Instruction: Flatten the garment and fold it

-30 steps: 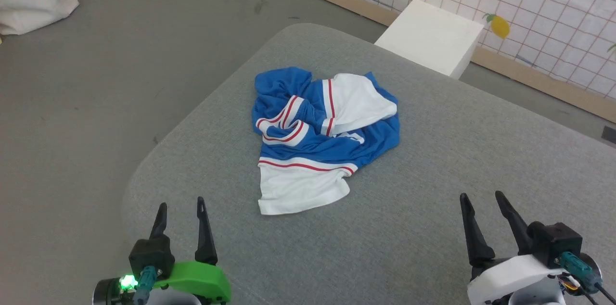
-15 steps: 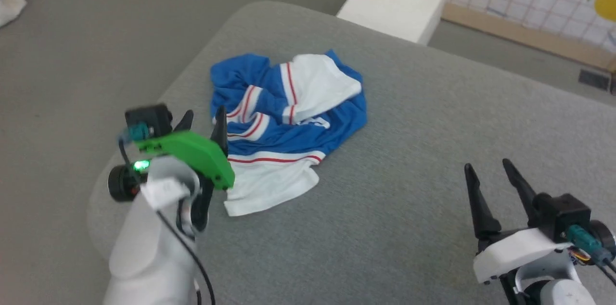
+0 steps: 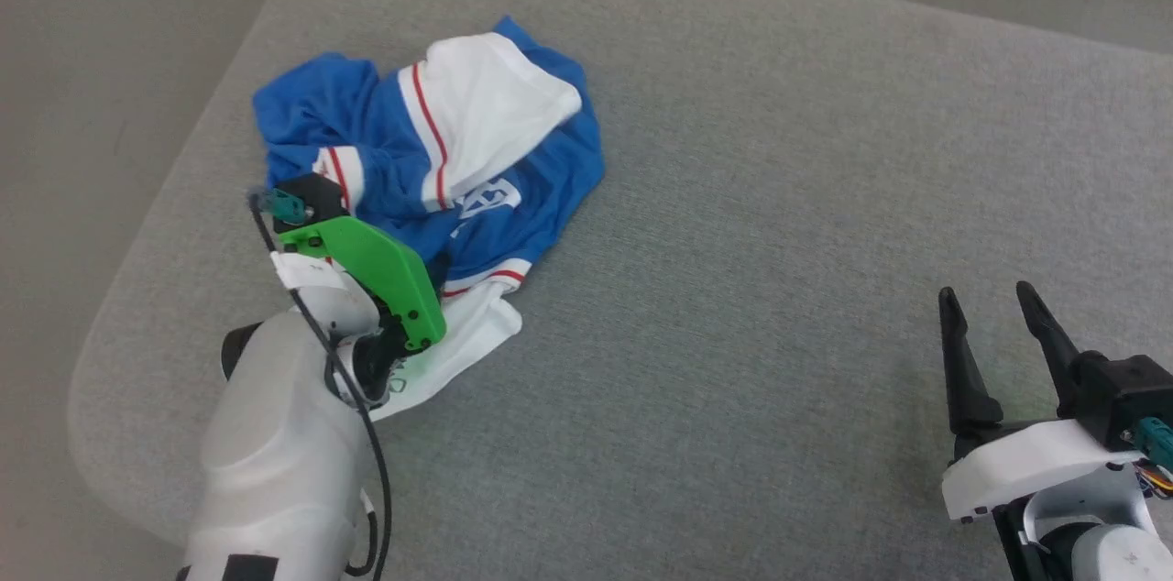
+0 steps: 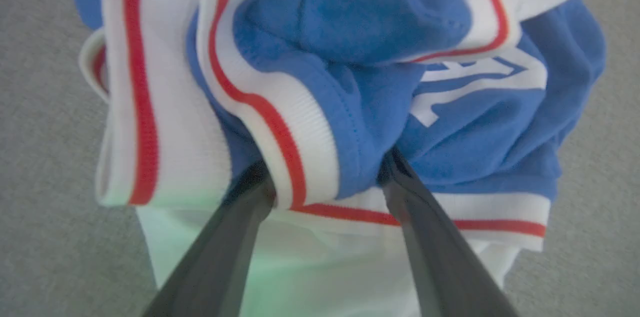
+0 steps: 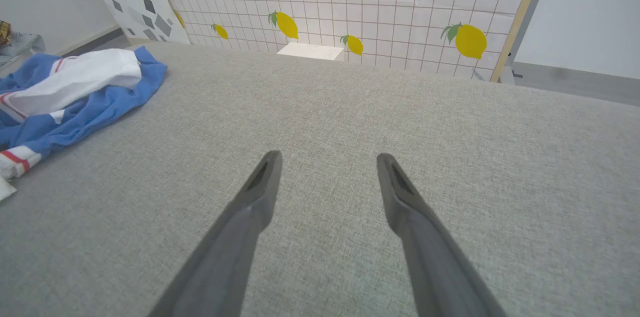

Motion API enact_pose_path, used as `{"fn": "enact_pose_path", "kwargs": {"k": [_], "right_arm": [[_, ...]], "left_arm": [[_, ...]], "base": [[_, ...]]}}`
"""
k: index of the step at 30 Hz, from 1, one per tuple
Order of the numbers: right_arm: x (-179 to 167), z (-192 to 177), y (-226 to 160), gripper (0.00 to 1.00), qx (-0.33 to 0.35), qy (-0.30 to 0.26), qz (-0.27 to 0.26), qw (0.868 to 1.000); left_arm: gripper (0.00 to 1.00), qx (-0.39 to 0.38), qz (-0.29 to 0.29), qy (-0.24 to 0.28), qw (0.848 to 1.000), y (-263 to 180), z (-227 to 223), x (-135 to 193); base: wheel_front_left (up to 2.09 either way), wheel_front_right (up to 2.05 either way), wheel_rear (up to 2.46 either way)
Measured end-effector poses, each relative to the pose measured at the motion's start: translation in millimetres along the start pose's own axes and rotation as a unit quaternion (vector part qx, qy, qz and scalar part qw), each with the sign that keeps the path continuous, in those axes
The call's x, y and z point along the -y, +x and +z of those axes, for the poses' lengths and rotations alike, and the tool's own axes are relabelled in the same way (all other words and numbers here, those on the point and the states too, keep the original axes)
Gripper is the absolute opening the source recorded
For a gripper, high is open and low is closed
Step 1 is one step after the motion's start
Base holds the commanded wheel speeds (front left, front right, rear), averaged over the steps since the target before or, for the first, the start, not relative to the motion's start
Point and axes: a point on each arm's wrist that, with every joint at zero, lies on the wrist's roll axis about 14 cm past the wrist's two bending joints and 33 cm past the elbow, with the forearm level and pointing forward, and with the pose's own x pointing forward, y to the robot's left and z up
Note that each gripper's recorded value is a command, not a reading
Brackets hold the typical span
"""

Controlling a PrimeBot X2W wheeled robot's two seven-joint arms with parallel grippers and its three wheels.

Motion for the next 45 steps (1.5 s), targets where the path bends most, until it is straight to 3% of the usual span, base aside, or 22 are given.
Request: {"fn": "enact_pose_path", "kwargs": {"k": [3,4,5,10,13,17,22,29,32,38,41,45], "right_arm": [[5.2,-9.3,-0.3,1.0,-0.013,0.004,-0.006,1.0],[5.8,-11.2,0.0,1.0,-0.015,0.005,-0.007,1.0],[6.2,-12.3,0.2,1.0,-0.016,0.006,-0.007,1.0],[-0.6,-9.5,0.5,1.0,-0.014,0.006,0.002,1.0],[-7.7,-2.4,-0.2,1.0,-0.003,0.009,0.01,1.0],[-11.2,6.1,-3.9,1.0,0.012,0.019,0.012,1.0],[-3.1,11.9,-17.7,1.0,0.027,0.036,-0.005,0.999],[24.4,12.5,-45.9,1.0,0.04,0.047,-0.055,0.997],[42.7,14.1,-61.7,1.0,0.048,0.049,-0.087,0.994],[82.0,17.1,-97.5,1.0,0.063,0.05,-0.158,0.984],[95.7,17.8,-112.9,1.0,0.068,0.051,-0.184,0.979],[104.6,14.7,-129.0,1.0,0.067,0.051,-0.205,0.975]], "left_arm": [[1.0,-0.001,-0.005,0.012,1.0,8.8,-2.9,4.5],[0.19,0.013,-0.006,0.014,1.0,11.1,0.4,5.8],[0.0,0.025,-0.007,0.019,0.999,12.8,2.4,7.4],[0.0,0.114,-0.015,0.024,0.993,6.3,27.5,9.5],[0.0,0.188,-0.032,0.029,0.981,-9.3,65.6,14.4],[0.0,0.316,-0.077,0.059,0.944,-53.7,157.6,40.7],[0.0,0.434,-0.163,0.112,0.879,-134.6,247.6,109.6],[0.0,0.486,-0.269,0.176,0.813,-213.7,278.1,206.9],[0.0,0.485,-0.315,0.18,0.796,-234.8,274.4,242.5],[0.0,0.407,-0.41,0.189,0.794,-235.1,221.9,306.5],[0.0,0.334,-0.433,0.192,0.815,-205.8,174.8,318.0],[0.0,0.192,-0.449,0.209,0.847,-156.6,78.6,320.0]], "base": [[0.0,0.0,0.0],[0.0,0.0,0.0],[0.0,0.0,0.0],[0.0,0.0,0.0],[0.0,0.0,0.0],[0.0,0.0,0.0],[0.0,0.0,0.0],[0.0,0.0,0.0],[0.0,0.0,0.0],[0.0,0.0,0.0],[0.0,0.0,0.0],[0.0,0.0,0.0]]}}
